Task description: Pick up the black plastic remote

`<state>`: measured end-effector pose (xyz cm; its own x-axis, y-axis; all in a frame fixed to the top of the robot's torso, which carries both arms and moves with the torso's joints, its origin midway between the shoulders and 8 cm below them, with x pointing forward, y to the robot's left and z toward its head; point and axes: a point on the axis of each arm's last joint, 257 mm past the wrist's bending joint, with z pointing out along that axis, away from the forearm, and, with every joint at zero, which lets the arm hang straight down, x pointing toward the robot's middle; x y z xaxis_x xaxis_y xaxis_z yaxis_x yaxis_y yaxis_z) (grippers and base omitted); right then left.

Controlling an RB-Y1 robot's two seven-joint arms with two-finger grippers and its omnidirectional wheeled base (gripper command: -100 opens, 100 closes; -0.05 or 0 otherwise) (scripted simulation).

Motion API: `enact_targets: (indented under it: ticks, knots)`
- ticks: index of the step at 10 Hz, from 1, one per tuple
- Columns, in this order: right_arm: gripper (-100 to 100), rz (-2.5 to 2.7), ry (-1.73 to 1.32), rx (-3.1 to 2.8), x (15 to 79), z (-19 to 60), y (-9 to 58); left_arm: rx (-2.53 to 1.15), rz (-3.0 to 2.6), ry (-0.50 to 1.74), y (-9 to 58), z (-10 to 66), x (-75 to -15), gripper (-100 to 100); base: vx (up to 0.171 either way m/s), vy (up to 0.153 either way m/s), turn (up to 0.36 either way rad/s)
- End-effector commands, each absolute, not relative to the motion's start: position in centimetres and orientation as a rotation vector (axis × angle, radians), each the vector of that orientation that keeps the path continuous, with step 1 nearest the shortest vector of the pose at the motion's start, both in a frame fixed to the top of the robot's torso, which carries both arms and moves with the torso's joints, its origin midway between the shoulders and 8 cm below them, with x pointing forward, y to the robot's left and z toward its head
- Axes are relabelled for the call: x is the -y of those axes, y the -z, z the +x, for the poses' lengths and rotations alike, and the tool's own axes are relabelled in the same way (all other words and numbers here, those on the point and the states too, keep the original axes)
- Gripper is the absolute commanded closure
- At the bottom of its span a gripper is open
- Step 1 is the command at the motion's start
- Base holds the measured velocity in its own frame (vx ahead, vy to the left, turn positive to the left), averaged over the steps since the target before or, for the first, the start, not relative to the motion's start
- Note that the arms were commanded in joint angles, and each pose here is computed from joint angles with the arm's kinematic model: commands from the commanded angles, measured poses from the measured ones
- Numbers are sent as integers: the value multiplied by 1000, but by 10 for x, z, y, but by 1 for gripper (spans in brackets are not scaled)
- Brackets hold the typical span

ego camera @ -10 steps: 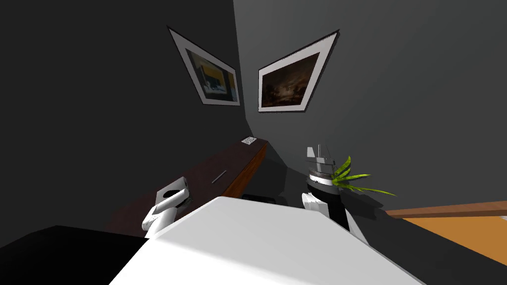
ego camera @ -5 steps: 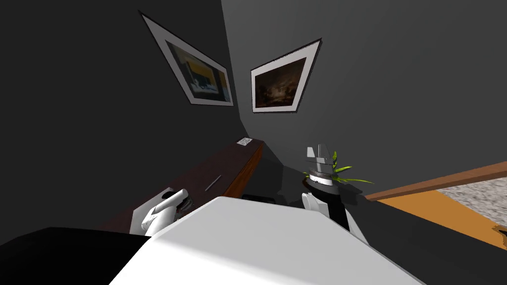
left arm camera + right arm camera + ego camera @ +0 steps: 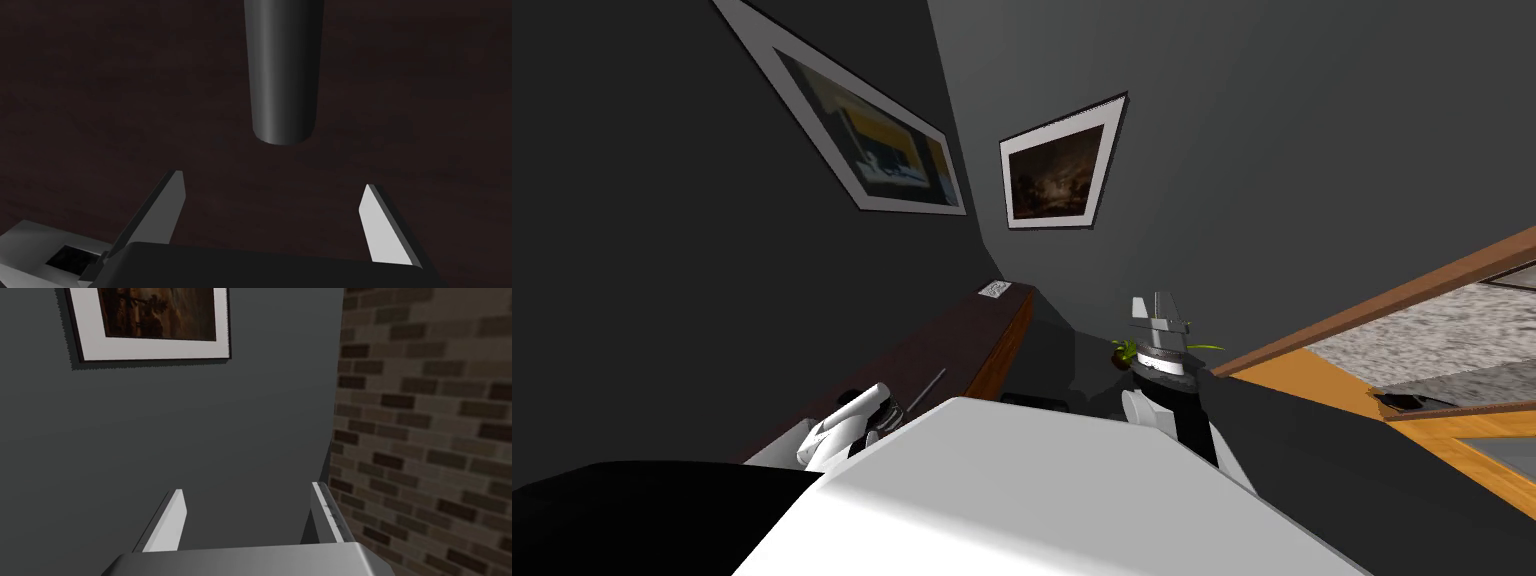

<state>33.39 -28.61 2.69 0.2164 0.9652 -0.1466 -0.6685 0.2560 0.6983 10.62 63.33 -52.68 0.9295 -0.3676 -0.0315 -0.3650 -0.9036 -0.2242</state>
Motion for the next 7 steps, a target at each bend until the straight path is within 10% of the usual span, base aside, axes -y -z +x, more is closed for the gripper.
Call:
enact_targets:
  ticks: [1, 7]
  knots:
    - [0, 560, -1217, -639, 286, 334, -27, -532, -2891, 13, 530, 102, -628, -100, 54, 23, -54]
    - [0, 560, -1217, -639, 286, 334, -27, -446, -3007, 6, 538, 96, -611, -100, 57, 21, -137]
